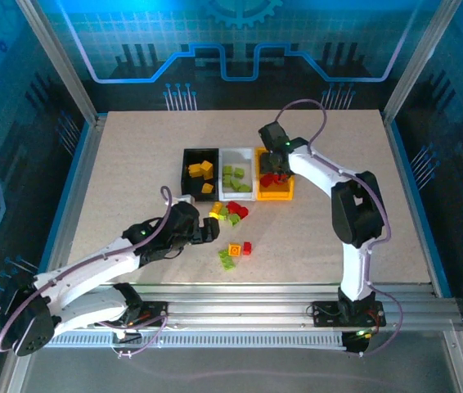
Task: Sort the legos into containers by color
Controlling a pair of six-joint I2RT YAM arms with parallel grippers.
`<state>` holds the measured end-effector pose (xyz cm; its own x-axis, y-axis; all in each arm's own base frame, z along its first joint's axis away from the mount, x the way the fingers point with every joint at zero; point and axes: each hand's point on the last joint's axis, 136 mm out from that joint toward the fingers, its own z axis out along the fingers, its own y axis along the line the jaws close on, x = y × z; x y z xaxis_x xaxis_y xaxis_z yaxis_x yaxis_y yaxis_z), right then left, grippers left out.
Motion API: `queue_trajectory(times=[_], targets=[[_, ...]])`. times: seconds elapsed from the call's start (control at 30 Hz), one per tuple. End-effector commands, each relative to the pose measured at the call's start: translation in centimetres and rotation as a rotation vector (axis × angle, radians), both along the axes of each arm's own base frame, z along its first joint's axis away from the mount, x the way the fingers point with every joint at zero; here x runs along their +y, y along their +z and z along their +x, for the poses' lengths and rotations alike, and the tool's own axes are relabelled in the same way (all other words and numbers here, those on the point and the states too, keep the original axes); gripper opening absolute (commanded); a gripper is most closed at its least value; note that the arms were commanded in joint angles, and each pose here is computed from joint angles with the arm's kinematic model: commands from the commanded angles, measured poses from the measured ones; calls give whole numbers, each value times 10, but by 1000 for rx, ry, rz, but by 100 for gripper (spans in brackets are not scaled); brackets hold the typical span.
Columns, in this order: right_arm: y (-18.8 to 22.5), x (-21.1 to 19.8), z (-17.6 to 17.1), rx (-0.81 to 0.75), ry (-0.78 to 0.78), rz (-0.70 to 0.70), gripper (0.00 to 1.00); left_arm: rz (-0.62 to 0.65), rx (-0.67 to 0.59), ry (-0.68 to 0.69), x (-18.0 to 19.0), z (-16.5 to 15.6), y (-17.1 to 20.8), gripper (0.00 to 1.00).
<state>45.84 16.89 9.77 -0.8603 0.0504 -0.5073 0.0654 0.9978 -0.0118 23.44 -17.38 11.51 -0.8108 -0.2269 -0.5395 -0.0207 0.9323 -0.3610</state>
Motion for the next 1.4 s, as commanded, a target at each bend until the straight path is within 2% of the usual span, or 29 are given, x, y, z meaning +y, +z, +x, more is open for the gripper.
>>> queue_trajectory(times=[0.0, 0.13, 0.3, 0.6, 0.73, 0.97, 1.2, 1.37], targets=[[29, 2, 5, -48, -6, 32, 71, -13, 32, -62, -10, -4, -6, 99], [54, 12, -12, -102, 33, 71, 74, 2, 55, -88, -15, -4, -10, 99], [59, 34, -62, -101, 142, 106, 76, 3, 61, -87, -18, -2, -10, 99], [10, 78, -186, 75, 444, 107, 78, 17, 25, -63, -7, -1, -1, 99], [-20, 94, -223, 174, 528, 117, 80, 23, 32, -54, -4, -3, -5, 99], [-50, 104, -235, 235, 546, 102, 76, 27, 46, -42, -1, -5, -11, 99], [-67, 105, -240, 278, 549, 80, 66, 38, 54, -39, 2, -7, -14, 99], [-78, 104, -250, 316, 561, 67, 53, 36, 57, -38, 1, -5, -16, 99]])
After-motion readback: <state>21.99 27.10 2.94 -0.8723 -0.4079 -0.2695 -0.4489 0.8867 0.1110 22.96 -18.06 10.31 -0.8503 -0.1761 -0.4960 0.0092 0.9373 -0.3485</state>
